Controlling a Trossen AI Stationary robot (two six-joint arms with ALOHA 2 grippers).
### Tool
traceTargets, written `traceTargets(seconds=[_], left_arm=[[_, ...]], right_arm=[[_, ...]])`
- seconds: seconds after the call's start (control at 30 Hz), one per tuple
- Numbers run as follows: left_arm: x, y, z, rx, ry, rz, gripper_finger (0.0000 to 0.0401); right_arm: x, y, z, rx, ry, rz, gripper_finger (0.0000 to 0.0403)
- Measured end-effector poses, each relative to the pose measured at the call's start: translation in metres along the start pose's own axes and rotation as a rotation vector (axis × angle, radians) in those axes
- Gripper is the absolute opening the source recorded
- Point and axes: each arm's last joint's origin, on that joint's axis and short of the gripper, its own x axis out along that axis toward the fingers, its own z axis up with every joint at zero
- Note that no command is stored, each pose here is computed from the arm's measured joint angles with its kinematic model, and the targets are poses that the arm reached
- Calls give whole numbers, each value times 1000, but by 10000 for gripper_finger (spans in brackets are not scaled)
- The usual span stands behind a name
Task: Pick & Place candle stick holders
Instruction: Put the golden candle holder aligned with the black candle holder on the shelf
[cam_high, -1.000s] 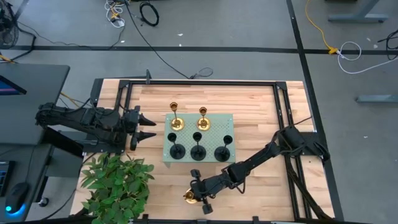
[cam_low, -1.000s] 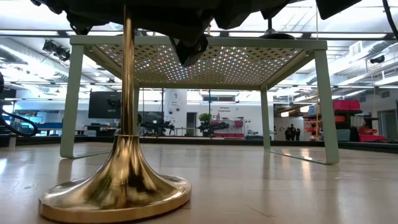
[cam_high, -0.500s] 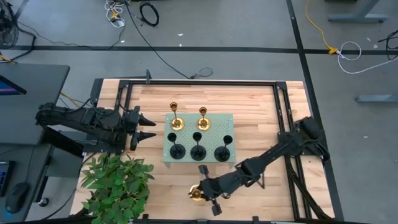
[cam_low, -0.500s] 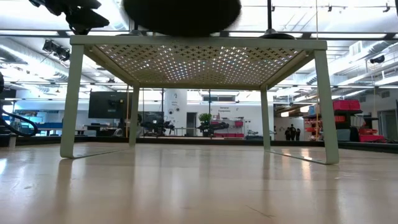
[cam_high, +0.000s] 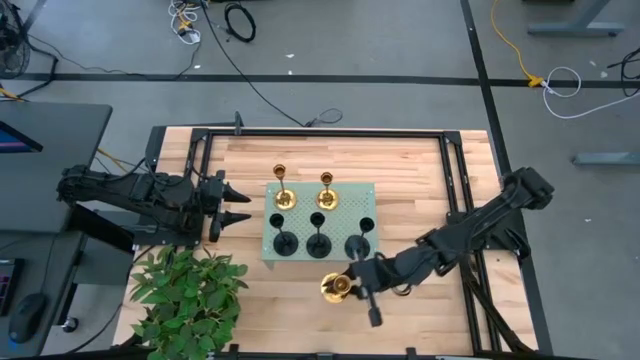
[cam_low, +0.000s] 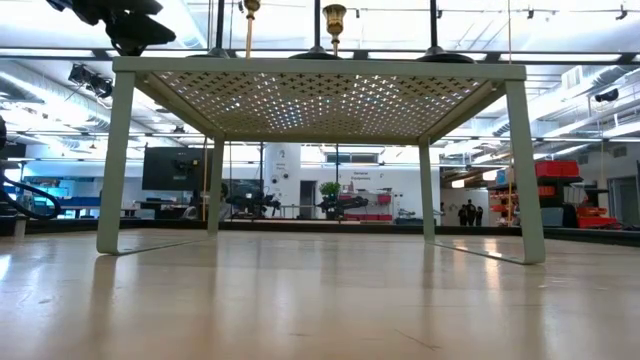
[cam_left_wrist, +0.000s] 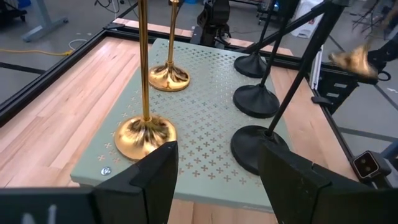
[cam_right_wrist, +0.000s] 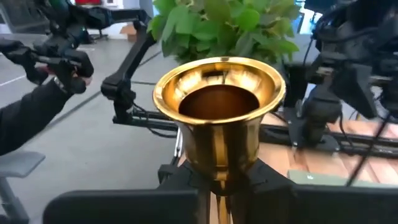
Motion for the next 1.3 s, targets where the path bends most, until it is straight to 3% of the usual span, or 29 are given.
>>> traceTargets(seconds=[0.27, 0.67, 1.3], left_arm=[[0, 1, -1, 4, 9, 25, 218], [0, 1, -1, 3, 9, 29, 218], [0, 1, -1, 3, 8, 29, 218]], right_arm=[[-36, -7, 20, 65, 26, 2, 20], [-80, -5, 33, 59, 37, -145, 20], [-139, -31, 48, 110, 32, -343, 20]])
